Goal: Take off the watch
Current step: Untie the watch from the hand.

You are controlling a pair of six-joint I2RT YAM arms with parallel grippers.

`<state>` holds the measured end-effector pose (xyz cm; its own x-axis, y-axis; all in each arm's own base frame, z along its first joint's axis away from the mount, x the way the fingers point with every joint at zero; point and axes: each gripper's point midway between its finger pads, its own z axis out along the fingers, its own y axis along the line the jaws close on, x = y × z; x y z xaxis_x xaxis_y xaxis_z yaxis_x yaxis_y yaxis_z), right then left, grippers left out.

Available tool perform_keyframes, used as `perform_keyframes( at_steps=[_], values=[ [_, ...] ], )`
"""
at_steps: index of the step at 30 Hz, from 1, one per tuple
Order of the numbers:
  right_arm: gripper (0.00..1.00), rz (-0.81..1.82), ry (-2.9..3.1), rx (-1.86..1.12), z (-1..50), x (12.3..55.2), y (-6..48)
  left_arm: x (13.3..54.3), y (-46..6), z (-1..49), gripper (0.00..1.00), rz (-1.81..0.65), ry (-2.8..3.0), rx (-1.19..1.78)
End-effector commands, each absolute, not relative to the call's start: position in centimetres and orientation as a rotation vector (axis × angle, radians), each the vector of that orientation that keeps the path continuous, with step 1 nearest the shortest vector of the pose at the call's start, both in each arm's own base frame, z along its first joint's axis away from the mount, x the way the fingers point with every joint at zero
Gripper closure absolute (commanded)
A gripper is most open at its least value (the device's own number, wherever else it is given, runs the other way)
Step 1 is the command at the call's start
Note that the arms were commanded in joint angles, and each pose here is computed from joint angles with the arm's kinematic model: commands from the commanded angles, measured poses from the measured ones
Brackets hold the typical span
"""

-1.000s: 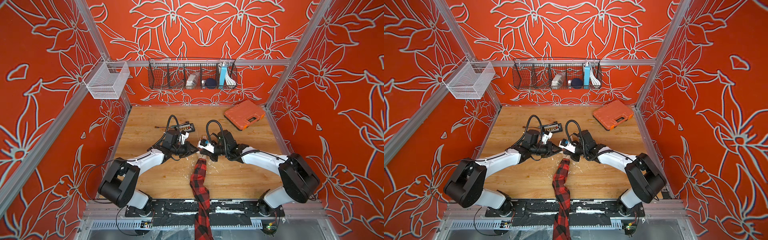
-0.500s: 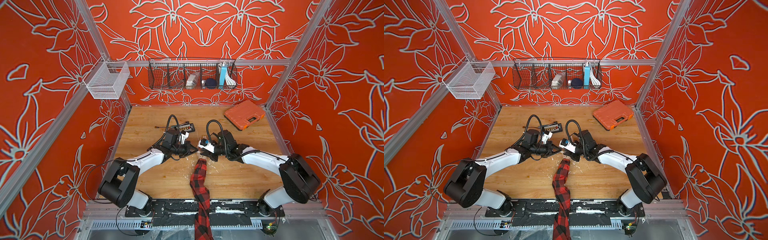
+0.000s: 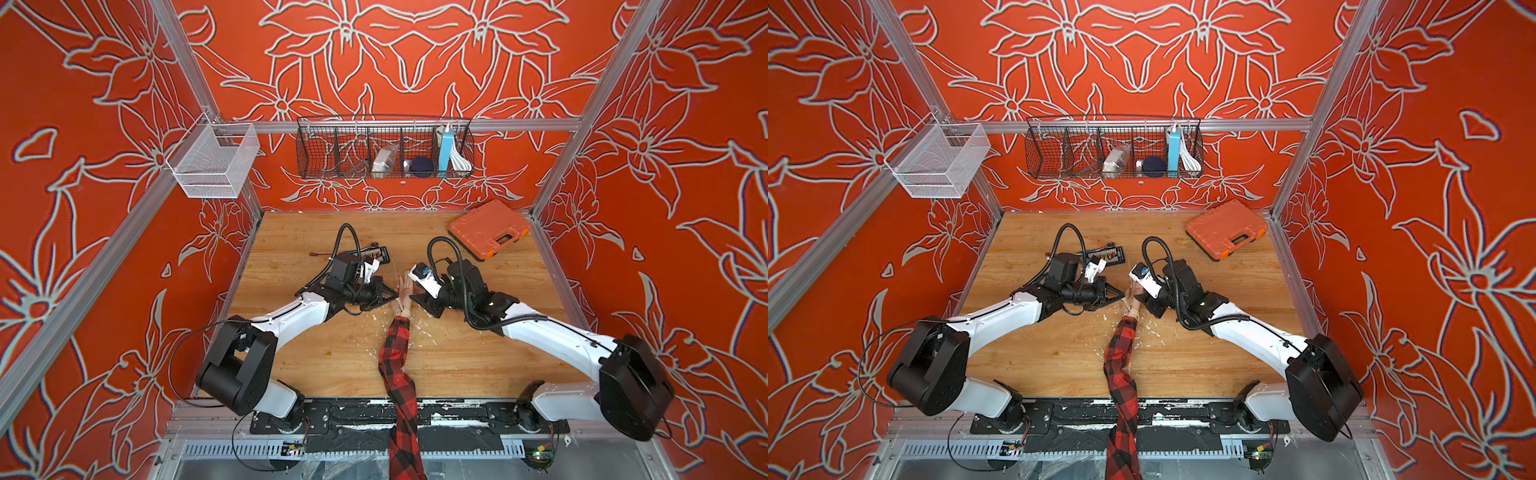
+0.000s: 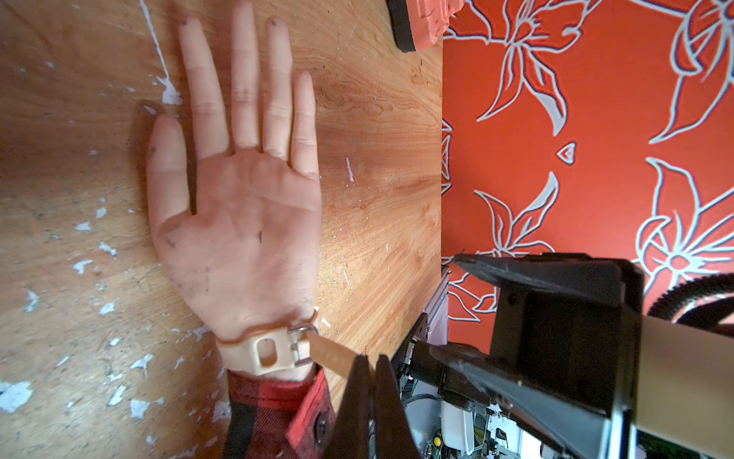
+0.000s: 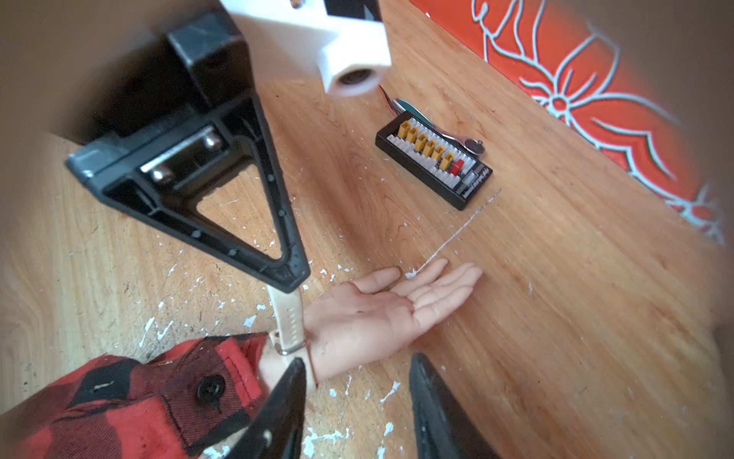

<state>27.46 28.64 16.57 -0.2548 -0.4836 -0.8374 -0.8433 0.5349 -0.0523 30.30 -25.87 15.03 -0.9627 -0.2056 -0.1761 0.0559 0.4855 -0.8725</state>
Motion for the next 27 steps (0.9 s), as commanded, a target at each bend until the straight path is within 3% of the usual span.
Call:
perform_keyframes(
  at_steps=[1,14,27],
  values=[
    [0.6,0.545,2.08,-0.853,15.6,27.5,27.3,30.8,-27.1,16.4,1.0,-1.48,2.451,-0.082],
    [0.5,0.604,2.164,-0.707,13.6,25.6,27.5,30.4,-29.7,15.9,1.0,-1.438,2.501,-0.026],
    [0.55,0.574,2.126,-0.691,12.7,26.7,28.6,30.4,-31.4,16.0,1.0,-1.465,2.504,-0.017]
  ],
)
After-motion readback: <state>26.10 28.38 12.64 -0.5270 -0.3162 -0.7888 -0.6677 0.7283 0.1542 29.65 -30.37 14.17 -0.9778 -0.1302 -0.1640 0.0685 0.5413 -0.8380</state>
